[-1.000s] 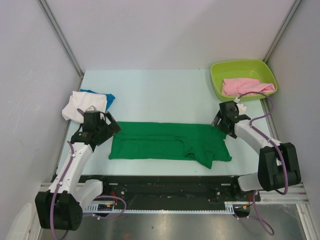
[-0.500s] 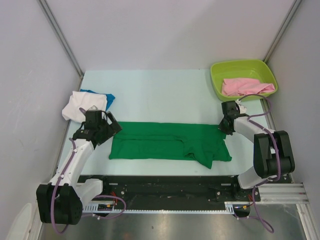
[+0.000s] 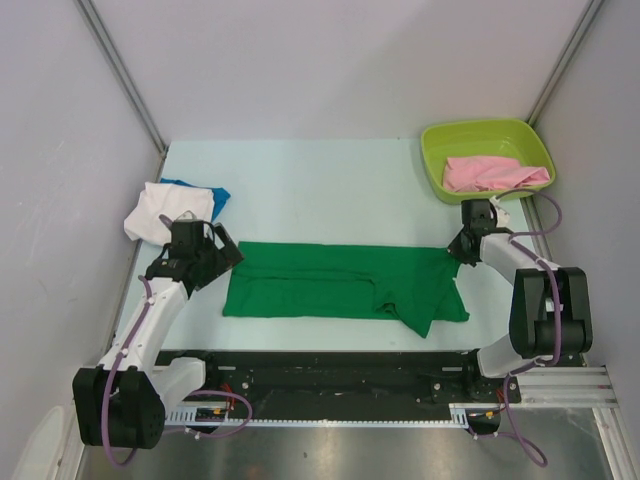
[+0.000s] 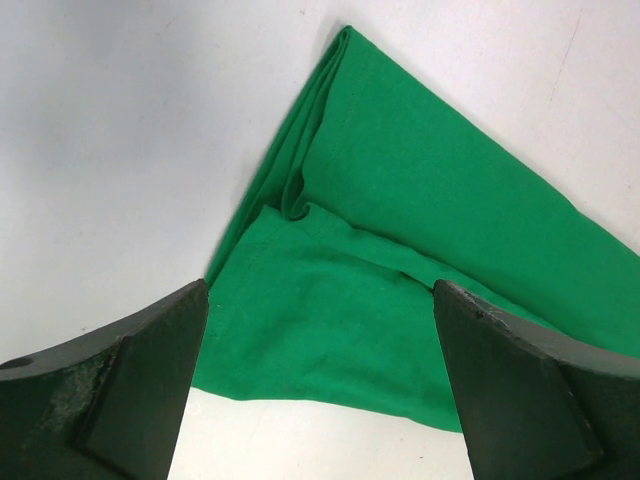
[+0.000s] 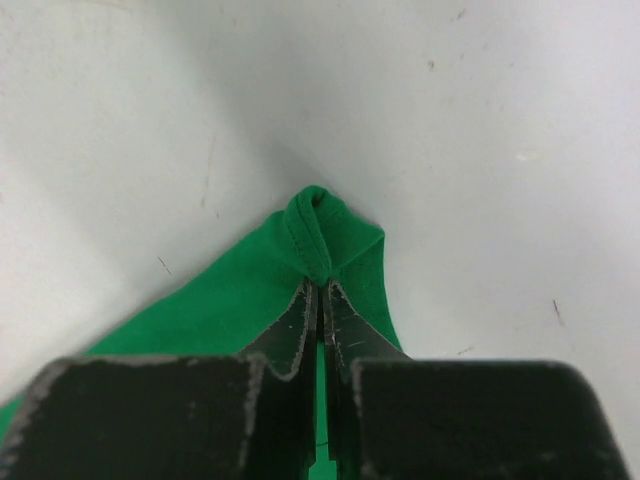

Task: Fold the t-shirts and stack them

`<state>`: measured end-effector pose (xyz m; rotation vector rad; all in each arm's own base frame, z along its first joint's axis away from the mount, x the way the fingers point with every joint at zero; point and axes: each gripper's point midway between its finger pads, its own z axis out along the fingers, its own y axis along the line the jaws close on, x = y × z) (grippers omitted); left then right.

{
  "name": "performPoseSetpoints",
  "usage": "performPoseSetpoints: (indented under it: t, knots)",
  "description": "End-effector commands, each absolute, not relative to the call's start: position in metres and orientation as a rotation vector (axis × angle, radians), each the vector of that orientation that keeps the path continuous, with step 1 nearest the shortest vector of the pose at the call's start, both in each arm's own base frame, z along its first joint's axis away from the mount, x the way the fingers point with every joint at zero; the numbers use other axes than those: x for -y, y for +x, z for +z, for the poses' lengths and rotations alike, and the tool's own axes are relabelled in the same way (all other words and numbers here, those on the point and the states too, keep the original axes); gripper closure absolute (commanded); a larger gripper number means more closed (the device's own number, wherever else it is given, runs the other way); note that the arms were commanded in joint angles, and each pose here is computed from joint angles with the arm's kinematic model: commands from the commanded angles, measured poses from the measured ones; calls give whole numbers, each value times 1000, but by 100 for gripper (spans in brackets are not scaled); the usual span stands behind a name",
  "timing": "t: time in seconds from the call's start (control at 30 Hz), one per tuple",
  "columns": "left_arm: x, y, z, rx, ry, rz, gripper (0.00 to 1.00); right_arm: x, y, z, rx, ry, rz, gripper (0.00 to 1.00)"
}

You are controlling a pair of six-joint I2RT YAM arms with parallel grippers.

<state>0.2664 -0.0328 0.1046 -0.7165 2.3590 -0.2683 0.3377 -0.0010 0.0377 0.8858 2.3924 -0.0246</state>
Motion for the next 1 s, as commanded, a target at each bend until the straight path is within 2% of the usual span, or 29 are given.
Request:
performPoseSetpoints:
  t: [0.0, 0.43, 0.77, 0.97]
  knots:
    - [31, 271, 108, -2336, -694, -258, 2, 8, 364, 72, -2259, 897, 57, 100]
    - [30, 272, 110, -2335, -694, -252, 2, 9, 396, 79, -2236, 921, 187, 100]
    - [28, 272, 108, -2333, -702, -235, 2, 33, 392, 44, -2267, 1021, 35, 100]
    - [29, 273, 109, -2327, -703, -243, 2, 32, 407, 46, -2223, 1014, 92, 99]
